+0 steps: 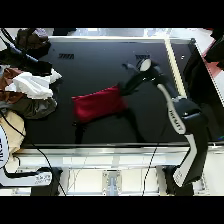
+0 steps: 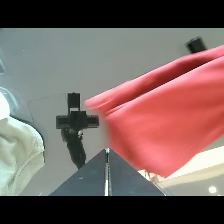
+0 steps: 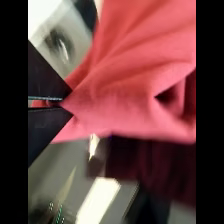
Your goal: Fold the shirts.
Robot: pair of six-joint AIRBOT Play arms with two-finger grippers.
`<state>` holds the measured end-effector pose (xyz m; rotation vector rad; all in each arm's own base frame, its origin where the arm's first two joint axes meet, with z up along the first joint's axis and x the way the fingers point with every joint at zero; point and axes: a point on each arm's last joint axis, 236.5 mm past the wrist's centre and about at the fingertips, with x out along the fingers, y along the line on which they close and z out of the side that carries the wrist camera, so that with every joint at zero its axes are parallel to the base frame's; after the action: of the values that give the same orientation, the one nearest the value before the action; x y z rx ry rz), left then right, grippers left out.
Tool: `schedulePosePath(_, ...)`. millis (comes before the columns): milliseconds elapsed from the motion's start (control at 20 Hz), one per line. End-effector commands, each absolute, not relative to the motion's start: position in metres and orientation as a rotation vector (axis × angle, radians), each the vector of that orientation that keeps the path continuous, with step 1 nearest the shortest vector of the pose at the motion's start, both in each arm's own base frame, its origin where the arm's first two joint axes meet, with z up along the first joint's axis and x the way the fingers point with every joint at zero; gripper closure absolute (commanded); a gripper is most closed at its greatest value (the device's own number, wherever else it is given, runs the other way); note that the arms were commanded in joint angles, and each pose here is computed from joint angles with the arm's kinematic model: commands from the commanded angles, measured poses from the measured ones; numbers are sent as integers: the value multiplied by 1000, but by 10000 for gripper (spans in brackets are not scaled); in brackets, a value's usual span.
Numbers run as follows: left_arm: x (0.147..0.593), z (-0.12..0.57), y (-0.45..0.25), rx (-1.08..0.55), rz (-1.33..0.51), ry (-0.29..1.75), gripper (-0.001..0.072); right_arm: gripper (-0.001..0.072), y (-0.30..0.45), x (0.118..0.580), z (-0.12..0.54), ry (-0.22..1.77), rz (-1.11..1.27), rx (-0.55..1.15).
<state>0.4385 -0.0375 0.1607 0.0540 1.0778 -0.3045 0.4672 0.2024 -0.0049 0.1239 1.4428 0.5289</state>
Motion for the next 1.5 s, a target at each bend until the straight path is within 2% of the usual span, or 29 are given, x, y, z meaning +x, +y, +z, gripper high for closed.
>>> schedulePosePath(0,438,160,-37,53,-304,1080,697,702,42,474,56,1382,119,-41)
schedulePosePath(250,438,160,-37,52,-303,1080,697,702,-127,415,117,1342,-257,133)
schedulePosePath(450,439,160,-37,49,-302,1080,697,702,-221,327,121,1344,-506,317)
schedulePosePath(650,439,160,-37,32,-291,1082,697,702,-254,238,82,1365,-672,474)
schedulePosePath(900,439,160,-37,12,-279,1086,697,692,-215,157,0,1508,-696,605)
schedulePosePath(950,439,160,-37,12,-279,1086,697,609,-209,152,-7,1529,-689,613)
schedulePosePath(1000,439,160,-37,12,-279,1086,697,401,-205,149,-6,1539,-684,621)
schedulePosePath(1050,439,160,-37,12,-279,1086,697,258,-203,149,-1,1542,-683,627)
schedulePosePath(1150,439,160,-37,13,-279,1085,697,254,-205,152,24,1513,-696,633)
schedulePosePath(1250,439,160,-37,12,-279,1086,697,255,-212,174,63,1375,-713,649)
schedulePosePath(1350,439,160,-37,12,-279,1086,696,258,-198,235,112,1114,-566,687)
schedulePosePath(1450,439,160,-37,12,-279,1086,697,267,-155,307,175,821,-291,673)
